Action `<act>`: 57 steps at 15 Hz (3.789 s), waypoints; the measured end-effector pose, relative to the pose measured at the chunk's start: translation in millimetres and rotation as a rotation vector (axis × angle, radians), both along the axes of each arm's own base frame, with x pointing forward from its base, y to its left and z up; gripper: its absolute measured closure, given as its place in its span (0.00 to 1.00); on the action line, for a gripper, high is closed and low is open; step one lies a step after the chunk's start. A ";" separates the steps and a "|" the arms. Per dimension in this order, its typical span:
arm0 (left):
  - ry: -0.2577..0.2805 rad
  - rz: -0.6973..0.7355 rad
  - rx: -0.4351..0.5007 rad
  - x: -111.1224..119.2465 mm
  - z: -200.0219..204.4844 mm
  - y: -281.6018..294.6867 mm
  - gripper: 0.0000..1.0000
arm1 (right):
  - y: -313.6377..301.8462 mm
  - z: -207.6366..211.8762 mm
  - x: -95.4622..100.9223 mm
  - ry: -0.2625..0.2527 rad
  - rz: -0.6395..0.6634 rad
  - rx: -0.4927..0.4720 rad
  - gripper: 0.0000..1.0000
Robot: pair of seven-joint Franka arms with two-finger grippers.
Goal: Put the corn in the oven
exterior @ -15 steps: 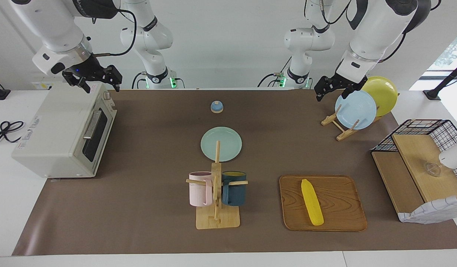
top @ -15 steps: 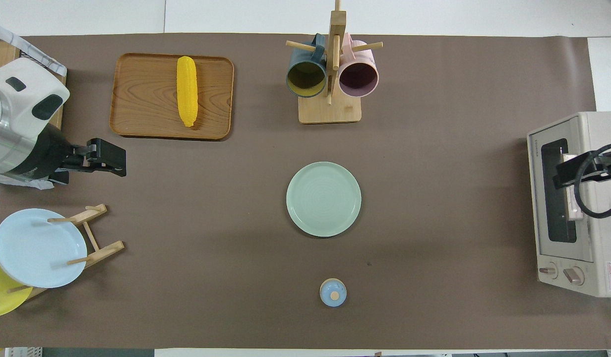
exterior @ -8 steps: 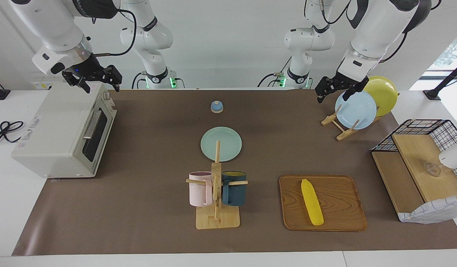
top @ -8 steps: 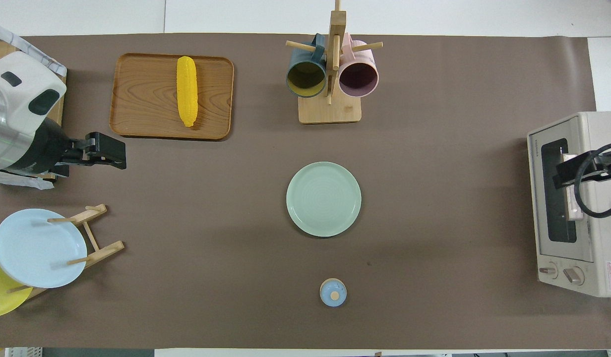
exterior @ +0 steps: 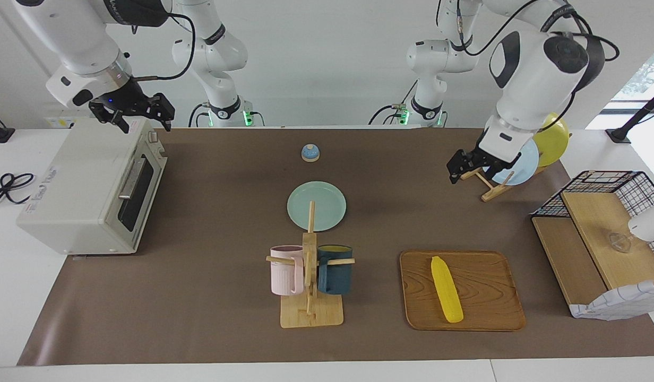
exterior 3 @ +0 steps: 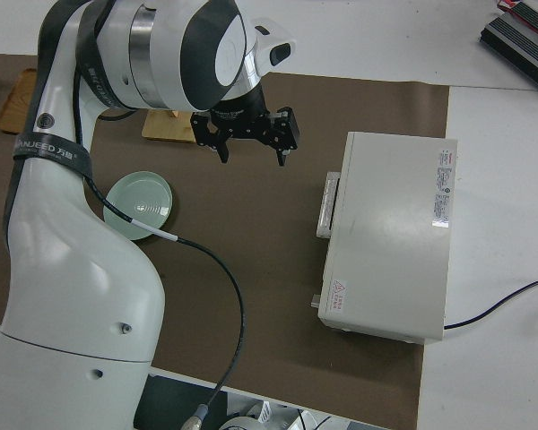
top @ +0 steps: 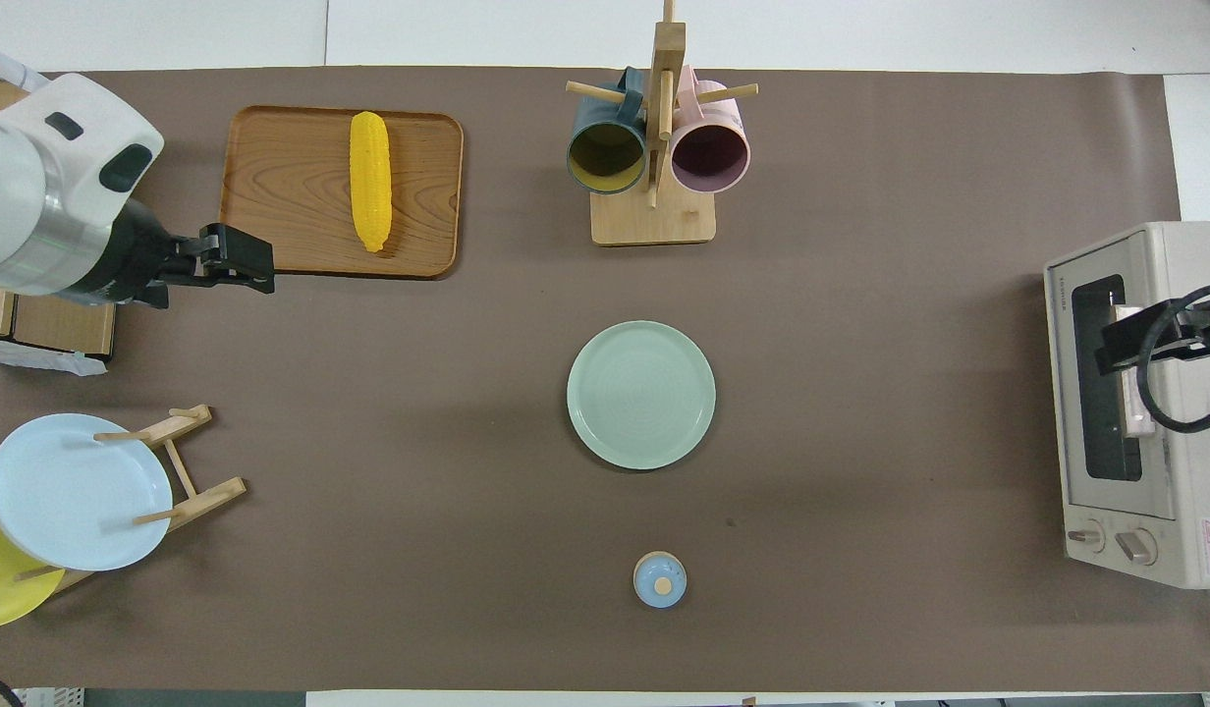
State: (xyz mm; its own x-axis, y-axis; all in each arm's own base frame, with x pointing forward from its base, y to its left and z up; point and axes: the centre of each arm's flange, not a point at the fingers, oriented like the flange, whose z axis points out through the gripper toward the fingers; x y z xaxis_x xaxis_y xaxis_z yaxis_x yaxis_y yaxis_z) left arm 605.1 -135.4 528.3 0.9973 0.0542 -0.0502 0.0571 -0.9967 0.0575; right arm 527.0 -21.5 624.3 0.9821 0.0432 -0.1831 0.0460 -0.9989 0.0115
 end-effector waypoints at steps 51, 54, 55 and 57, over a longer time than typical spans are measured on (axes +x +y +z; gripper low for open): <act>-0.040 -0.071 -0.001 46.2 -46.1 -110.6 0.46 | -75.7 -104.7 -16.0 -0.100 -0.140 -0.053 0.99; 0.033 -0.067 -0.007 -29.6 -43.6 -164.4 0.46 | -82.5 -124.4 -10.7 -0.104 -0.106 -0.073 0.99; 0.046 -0.072 0.001 -51.9 -48.3 -185.1 0.46 | -83.5 -130.3 -9.0 -0.098 -0.104 -0.076 0.99; 0.035 -0.083 -0.009 -90.3 -62.8 -225.5 0.46 | -88.3 -139.2 -6.9 -0.087 -0.111 -0.077 0.99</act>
State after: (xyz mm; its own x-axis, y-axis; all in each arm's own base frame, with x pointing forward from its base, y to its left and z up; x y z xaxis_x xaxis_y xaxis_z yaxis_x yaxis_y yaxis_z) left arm 514.8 -360.9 465.5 0.9959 -0.0293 -0.0857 -0.0236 -0.9975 0.0662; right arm 520.1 -109.8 485.1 0.9924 -0.0771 -0.0960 -0.0688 -0.9938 0.0872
